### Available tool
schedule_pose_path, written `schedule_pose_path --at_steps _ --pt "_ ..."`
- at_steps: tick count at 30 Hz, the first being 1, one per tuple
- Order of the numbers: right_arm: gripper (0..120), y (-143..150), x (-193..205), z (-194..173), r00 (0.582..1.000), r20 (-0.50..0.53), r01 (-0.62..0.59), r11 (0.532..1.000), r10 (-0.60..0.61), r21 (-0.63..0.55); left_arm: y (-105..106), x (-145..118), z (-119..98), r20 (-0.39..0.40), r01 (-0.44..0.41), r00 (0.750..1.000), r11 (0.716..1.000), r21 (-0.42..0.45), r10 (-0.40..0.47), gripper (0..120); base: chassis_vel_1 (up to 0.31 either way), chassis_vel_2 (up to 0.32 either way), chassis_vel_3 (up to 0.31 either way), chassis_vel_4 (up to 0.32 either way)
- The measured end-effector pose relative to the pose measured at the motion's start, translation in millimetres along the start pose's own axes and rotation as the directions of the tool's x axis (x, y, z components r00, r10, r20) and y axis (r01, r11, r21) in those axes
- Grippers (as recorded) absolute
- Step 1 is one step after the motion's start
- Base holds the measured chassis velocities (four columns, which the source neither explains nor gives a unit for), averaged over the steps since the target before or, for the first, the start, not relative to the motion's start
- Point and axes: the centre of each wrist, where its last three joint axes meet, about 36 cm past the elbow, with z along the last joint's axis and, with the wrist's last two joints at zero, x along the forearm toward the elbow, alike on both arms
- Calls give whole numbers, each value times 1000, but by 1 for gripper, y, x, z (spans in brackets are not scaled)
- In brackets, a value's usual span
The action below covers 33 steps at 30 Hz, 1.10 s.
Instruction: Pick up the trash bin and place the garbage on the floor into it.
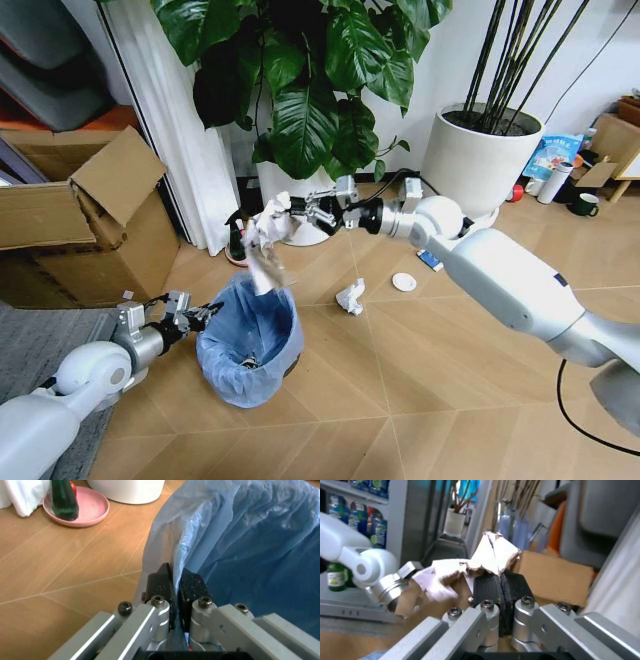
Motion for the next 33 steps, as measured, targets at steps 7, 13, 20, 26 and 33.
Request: schedule_pose_path --at_steps 7,13,20,26,33 --pt "0 9 -38 26 997 -24 71 997 -71 -25 2 13 -5 11 17 1000 1000 -13 -16 0 0 0 0 0" --pt "0 18 -61 43 990 -55 130 990 -133 -45 5 23 -10 15 34 999 999 -30 -34 0 0 0 0 0" --pt "0 34 -89 61 975 -80 203 976 -208 -74 3 32 -9 14 41 999 999 -35 -40 0 0 0 0 0" --pt "15 36 -94 69 970 -105 213 974 -220 -77 2 37 -6 4 45 999 998 -39 -45 0 0 0 0 0" --pt "39 31 -84 68 965 -138 217 974 -225 -71 2 39 -7 4 47 999 998 -44 -47 0 0 0 0 0"
